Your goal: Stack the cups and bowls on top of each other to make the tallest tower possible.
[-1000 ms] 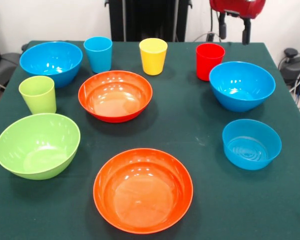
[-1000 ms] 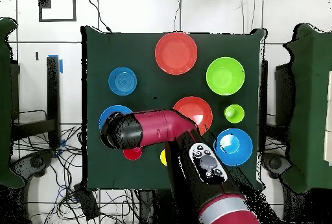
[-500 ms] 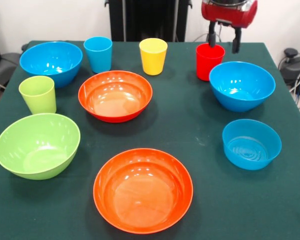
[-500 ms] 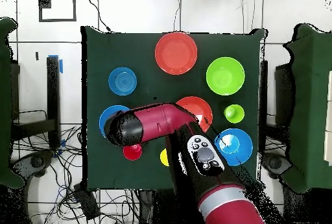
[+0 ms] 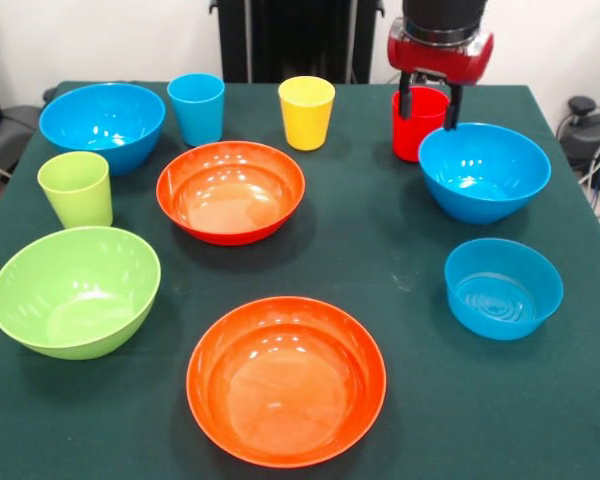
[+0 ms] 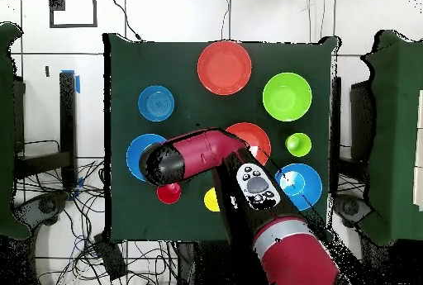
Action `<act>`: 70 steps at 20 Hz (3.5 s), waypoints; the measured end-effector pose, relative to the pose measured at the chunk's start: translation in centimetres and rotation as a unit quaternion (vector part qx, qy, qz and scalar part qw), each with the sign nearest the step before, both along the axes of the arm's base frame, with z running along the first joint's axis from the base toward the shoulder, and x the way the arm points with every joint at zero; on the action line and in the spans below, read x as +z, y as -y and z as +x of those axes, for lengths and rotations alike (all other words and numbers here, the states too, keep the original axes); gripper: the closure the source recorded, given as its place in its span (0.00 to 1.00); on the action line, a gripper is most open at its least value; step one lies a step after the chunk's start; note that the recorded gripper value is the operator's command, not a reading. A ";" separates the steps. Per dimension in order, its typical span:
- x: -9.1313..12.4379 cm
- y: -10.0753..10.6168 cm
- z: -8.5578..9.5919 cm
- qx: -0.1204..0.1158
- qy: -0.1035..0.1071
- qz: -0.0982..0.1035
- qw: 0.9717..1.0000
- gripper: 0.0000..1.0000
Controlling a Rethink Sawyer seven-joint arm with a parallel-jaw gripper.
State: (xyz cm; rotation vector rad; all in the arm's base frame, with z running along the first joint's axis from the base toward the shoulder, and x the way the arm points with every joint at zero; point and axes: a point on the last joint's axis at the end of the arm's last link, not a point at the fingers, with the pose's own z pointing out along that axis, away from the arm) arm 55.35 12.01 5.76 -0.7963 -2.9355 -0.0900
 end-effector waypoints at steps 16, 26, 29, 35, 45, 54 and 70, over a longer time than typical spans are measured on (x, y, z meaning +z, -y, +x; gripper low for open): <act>-8.7 2.3 -1.6 0.029 0.021 0.054 0.998 0.00; -11.5 4.7 -1.0 0.001 0.053 0.136 0.989 0.00; -11.5 4.8 -0.9 -0.001 0.052 0.148 0.988 0.00; -11.6 4.6 -0.7 -0.003 0.053 0.160 0.986 0.00; -11.6 3.2 -0.7 0.000 0.053 0.176 0.983 0.00; -11.5 2.6 -0.8 0.021 0.063 0.169 0.983 1.00; -10.4 -1.3 -0.6 0.103 0.132 0.139 0.976 1.00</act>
